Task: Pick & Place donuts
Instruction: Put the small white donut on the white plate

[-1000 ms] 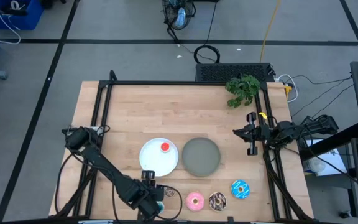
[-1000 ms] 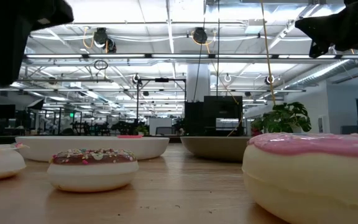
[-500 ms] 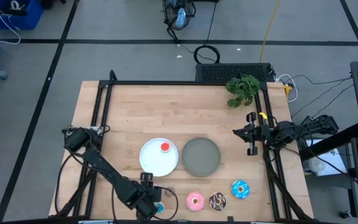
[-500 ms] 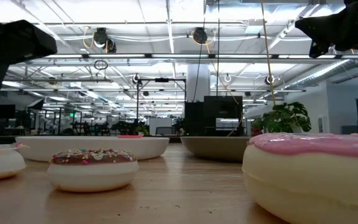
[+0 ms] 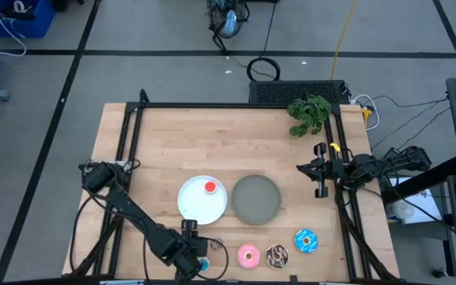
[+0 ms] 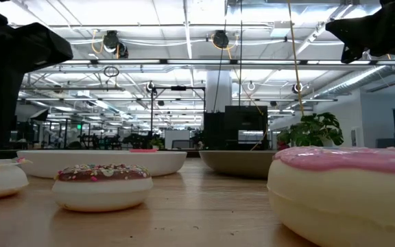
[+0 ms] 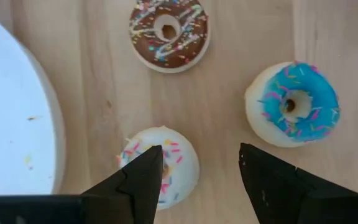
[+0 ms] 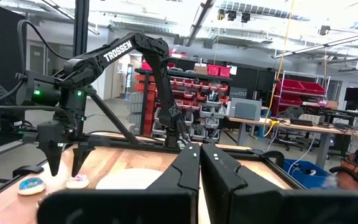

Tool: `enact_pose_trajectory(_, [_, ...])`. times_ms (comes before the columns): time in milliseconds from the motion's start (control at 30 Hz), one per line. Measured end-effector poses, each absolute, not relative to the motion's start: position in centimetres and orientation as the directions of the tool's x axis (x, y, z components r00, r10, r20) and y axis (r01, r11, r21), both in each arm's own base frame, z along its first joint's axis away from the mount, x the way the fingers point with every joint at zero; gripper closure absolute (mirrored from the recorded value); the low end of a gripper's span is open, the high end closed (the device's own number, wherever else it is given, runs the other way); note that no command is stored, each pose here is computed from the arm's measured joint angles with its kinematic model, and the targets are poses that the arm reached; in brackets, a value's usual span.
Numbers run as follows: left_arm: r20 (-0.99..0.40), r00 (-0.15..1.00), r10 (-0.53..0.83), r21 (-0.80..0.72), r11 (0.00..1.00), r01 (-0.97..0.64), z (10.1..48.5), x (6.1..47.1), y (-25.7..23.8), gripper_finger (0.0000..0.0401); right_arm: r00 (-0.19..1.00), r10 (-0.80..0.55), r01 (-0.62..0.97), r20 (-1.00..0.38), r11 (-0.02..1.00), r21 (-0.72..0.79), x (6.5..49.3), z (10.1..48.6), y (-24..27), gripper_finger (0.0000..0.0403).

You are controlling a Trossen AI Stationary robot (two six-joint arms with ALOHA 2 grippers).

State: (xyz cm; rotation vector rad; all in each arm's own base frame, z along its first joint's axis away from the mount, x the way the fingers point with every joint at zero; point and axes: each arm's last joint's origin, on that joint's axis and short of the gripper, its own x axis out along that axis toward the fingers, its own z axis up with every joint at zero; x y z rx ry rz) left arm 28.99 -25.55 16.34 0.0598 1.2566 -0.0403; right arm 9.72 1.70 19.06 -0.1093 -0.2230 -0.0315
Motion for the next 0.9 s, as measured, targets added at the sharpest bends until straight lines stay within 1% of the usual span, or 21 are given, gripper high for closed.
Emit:
enact_pose_trajectory(300, [-0.954,0.301,0.013,0.028,0.999,0.044,16.2,28.9,-25.4,0.0187,0.975,-0.017,0.042,0.222,0.994,-0.105,9.7,19.1,1.7,0.0399])
enact_pose_trajectory(567, [-0.961,0.275,0.037,0.038,0.999,-0.002,14.1,28.0,-24.6,0.0187,0.975,-0.017,0.041,0.221,0.994,-0.102,9.7,19.1,1.7,0.0399])
enact_pose_trajectory(800, [-0.953,0.302,0.015,0.017,1.0,0.001,13.3,27.7,-24.4,0.0188,0.975,-0.017,0.041,0.222,0.994,-0.102,9.7,19.0,1.7,0.0399])
enact_pose_trajectory(900, [-0.953,0.304,0.012,0.015,1.0,0.006,13.3,27.8,-24.5,0.02,0.975,-0.017,0.041,0.222,0.994,-0.102,9.7,19.1,1.7,0.0399])
